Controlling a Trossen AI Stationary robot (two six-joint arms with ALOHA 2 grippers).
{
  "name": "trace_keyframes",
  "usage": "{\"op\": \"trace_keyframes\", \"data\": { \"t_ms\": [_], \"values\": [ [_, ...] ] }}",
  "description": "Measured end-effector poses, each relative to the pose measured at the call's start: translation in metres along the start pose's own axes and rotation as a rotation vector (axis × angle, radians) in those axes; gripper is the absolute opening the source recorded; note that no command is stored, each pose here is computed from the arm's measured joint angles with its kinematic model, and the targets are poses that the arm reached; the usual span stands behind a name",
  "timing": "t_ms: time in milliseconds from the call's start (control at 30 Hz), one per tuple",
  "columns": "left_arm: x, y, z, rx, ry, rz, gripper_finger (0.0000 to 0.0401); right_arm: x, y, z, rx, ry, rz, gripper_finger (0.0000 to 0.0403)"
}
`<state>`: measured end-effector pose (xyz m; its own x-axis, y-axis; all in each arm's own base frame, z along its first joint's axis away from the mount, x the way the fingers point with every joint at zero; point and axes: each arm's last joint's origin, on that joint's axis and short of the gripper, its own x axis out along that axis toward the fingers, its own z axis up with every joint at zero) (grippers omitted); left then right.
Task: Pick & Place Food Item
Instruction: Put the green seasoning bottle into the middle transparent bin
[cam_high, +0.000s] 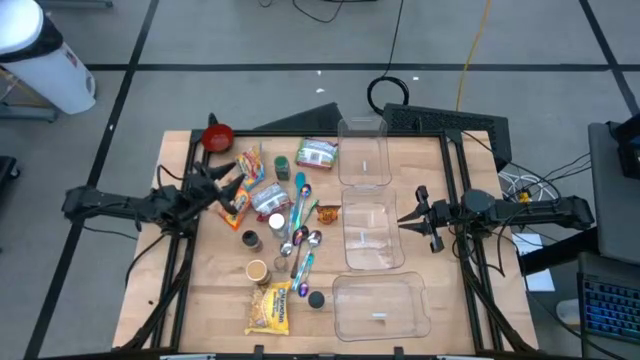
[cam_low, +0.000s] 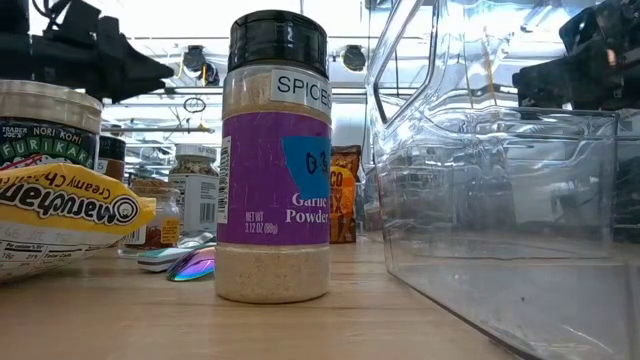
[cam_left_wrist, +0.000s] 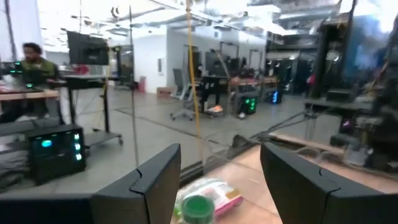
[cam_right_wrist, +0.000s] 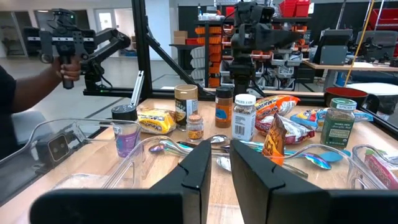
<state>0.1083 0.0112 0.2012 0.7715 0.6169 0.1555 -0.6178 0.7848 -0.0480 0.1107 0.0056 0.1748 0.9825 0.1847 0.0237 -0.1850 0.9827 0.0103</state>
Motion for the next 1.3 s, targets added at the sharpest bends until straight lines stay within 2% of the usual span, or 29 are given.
{"op": "trace_keyframes", "data": {
  "t_ms": [233,333,433,600,800,1000,1200,1300],
  "values": [
    [0.027,-0.002,0.014,0.113,0.194,0.109,0.0231,0.0,0.0,0.0,0.0,0.0,0.002,0.005],
    [0.044,0.001,0.025,0.119,0.288,0.138,0.0247,0.0,0.0,0.0,0.0,0.0,0.002,0.005],
    [0.063,0.005,0.028,0.078,0.382,0.145,0.0276,0.0,0.0,0.0,0.0,0.0,0.002,0.005],
    [0.096,0.015,0.013,0.011,0.496,0.163,0.0324,0.0,0.0,0.0,0.0,0.0,0.002,0.005],
    [0.122,0.026,-0.012,-0.07,0.556,0.083,0.0348,0.0,0.0,0.0,0.0,0.0,0.003,0.005],
    [0.118,0.024,-0.038,-0.092,0.624,0.036,0.0329,0.0,0.0,0.0,0.0,0.0,0.002,0.005],
    [0.099,0.022,-0.056,-0.068,0.518,-0.011,0.0295,0.0,0.0,0.0,0.0,0.0,0.002,0.005],
    [0.095,0.023,-0.066,-0.017,0.521,0.028,0.0286,0.0,0.0,0.0,0.0,0.0,0.003,0.005]
  ]
}}
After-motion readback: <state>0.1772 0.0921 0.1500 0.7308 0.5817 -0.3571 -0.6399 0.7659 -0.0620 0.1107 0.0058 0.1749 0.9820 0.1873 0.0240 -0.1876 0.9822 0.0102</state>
